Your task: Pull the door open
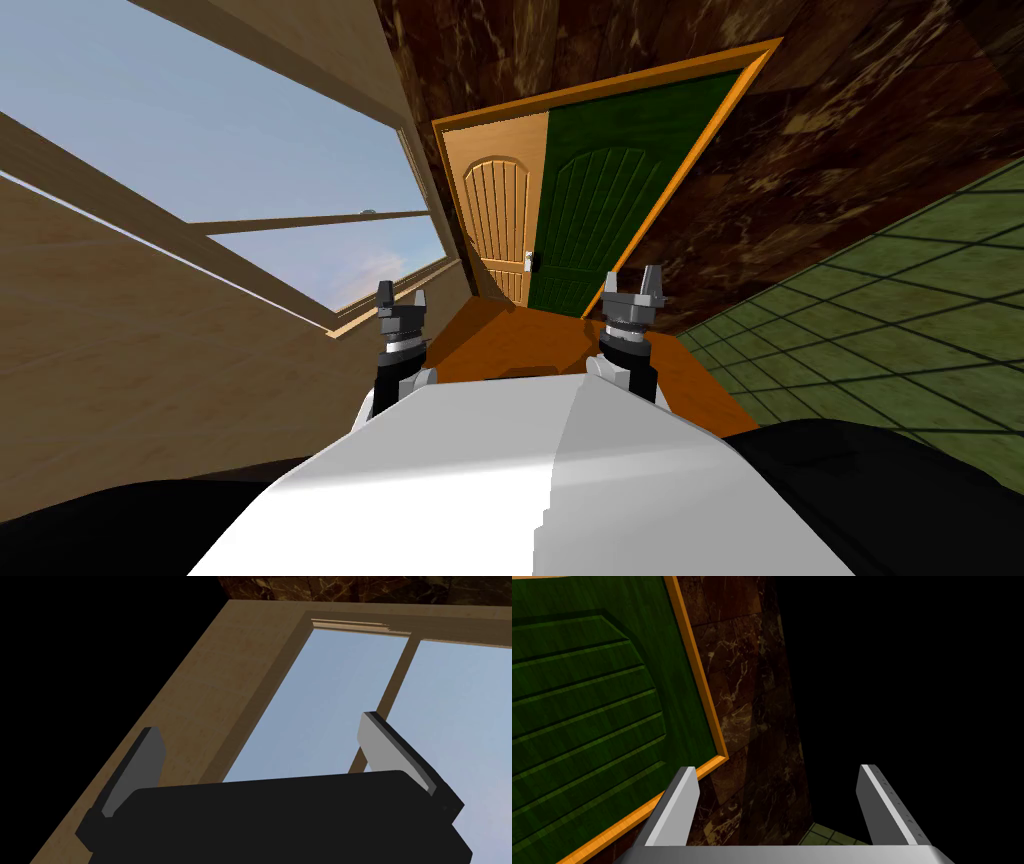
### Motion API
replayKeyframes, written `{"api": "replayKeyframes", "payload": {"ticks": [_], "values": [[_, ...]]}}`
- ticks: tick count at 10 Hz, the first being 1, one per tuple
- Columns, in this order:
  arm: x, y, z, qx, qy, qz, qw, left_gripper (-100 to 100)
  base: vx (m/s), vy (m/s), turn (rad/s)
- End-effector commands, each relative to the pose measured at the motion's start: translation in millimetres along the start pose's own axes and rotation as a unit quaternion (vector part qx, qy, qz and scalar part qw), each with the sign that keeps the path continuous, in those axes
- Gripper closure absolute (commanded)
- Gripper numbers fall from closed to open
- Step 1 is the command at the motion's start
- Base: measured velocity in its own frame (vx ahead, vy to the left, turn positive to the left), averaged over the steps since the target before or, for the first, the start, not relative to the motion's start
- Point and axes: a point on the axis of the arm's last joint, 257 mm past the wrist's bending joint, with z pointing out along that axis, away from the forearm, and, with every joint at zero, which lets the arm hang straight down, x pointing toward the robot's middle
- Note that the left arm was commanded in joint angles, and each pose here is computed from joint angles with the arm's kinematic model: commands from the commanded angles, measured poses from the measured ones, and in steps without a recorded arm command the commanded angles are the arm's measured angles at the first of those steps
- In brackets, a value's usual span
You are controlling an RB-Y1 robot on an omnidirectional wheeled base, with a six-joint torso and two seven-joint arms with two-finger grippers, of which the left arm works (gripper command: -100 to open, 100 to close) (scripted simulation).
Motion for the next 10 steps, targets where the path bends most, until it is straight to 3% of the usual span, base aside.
{"api": "replayKeyframes", "payload": {"ticks": [1, 10], "values": [[0.6, 11.5, -0.8, -0.011, 0.002, -0.001, 0.9999, -100, 0.036, -0.072, -0.106], [1.7, 81.5, -8.3, -0.077, 0.008, -0.005, 0.9970, -100, 0.169, -0.044, -0.100]]}}
